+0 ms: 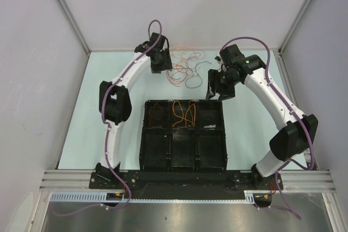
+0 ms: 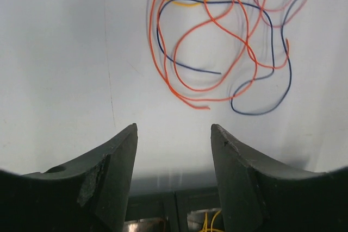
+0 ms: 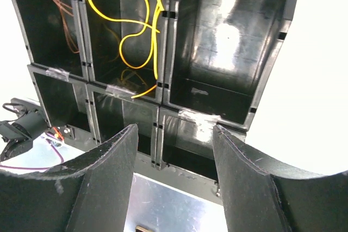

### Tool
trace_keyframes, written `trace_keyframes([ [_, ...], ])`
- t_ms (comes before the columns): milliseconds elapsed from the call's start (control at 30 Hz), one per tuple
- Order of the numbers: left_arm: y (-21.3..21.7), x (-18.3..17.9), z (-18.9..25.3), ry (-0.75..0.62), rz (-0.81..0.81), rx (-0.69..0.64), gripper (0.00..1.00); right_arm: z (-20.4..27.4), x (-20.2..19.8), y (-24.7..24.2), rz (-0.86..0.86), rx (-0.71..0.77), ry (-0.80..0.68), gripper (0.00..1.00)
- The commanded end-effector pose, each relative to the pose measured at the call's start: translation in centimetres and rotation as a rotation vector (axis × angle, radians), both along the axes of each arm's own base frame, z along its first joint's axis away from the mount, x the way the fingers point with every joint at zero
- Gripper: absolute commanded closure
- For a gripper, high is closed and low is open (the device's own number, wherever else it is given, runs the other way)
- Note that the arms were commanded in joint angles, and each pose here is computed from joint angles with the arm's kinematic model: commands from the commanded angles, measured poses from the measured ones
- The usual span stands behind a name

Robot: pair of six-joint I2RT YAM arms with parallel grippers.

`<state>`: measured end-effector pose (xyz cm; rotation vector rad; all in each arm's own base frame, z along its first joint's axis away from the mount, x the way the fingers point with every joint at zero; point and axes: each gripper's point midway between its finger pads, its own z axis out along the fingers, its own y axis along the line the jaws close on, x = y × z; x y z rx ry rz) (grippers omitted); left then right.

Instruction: Untangle the cables

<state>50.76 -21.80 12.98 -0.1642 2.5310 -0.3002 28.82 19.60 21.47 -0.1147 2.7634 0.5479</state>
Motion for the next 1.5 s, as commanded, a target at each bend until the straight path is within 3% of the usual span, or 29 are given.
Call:
trace_keyframes([
  [0,0.0,4.2,1.0,-0.102,0.071,-0.112,0.39,1.0,0.6,-0.8,0.007,-0.022,-0.014,0.38],
  [567,1.5,12.5,-2.6,-0.25,0.111,-0.249,0.4,-0.9,2.7,-2.4,-0.011,-0.12,0.072,0.39],
  [1000,2.9,13.9,-4.8,-0.254,0.155,-0.223,0.41,-2.1,4.1,-2.9,0.001,-0.14,0.118,0.4],
  [1300,4.6,15.5,-6.1,-0.293,0.27,-0.214,0.45,-2.2,4.2,-3.9,-0.025,-0.142,0.123,0.4],
  [1467,4.1,16.1,-6.7,-0.293,0.285,-0.273,0.5,-2.1,4.2,-4.2,-0.033,-0.146,0.124,0.41],
])
